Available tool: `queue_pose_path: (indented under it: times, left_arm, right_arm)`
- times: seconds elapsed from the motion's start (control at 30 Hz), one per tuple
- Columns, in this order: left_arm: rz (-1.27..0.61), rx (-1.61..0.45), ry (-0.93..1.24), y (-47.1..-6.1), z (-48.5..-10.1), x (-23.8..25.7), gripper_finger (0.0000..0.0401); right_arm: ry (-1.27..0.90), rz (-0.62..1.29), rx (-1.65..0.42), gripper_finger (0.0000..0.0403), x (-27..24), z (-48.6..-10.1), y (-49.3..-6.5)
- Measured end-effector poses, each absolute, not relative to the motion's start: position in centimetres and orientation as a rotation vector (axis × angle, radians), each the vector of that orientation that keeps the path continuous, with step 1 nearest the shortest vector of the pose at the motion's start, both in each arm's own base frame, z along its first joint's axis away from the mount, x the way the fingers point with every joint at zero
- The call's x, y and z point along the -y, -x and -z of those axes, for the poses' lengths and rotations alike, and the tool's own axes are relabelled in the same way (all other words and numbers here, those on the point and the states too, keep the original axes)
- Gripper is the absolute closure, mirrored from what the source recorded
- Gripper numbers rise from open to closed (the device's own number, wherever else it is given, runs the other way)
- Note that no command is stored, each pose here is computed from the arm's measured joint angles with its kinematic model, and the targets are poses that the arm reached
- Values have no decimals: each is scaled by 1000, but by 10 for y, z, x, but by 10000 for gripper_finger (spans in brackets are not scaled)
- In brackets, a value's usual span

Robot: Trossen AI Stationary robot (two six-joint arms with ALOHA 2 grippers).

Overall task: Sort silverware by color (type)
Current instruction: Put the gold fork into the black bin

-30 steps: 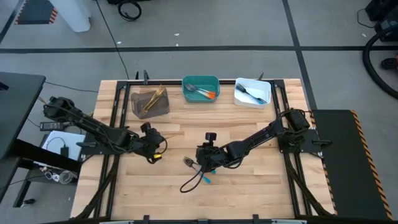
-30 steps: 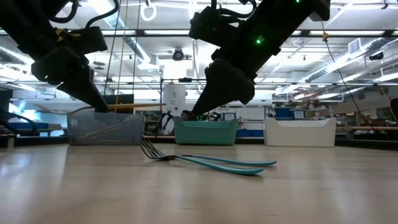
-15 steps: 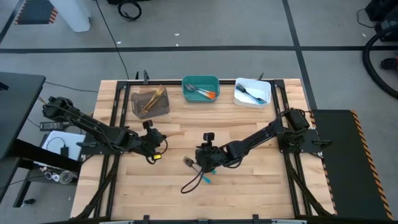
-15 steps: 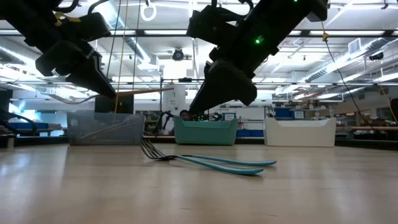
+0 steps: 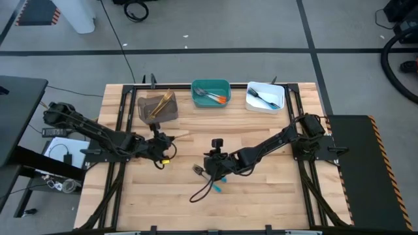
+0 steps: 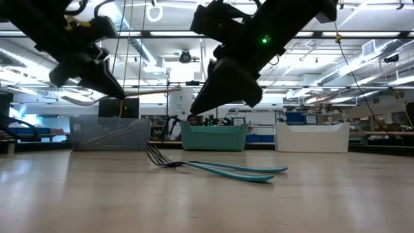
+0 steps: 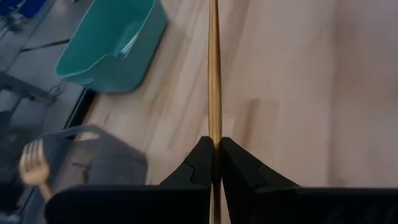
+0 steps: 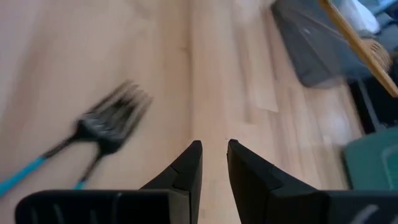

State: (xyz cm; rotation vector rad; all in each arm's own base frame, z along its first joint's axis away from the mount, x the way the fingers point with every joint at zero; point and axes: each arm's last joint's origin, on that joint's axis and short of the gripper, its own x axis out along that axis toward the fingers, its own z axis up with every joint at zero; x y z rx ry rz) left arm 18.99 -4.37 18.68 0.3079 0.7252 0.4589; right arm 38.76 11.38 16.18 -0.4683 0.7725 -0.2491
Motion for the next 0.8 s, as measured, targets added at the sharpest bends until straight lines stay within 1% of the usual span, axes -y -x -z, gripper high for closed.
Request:
queue_pose_path:
  times: [0.17, 0.33, 0.67, 0.8]
  left_arm:
    - [-522, -741, -335, -185, -179, 33, 377]
    - [-543, -723, -342, -185, -174, 26, 377]
    - [-558, -676, -347, -185, -183, 19, 377]
    - [-535, -647, -319, -185, -178, 19, 377]
  right_arm:
    - [483, 179, -775, 320, -123, -161, -385]
    - [480, 151, -769, 320, -128, -161, -384]
    - [458, 153, -766, 320, -130, -161, -384]
    - [450, 151, -766, 320, -130, -161, -384]
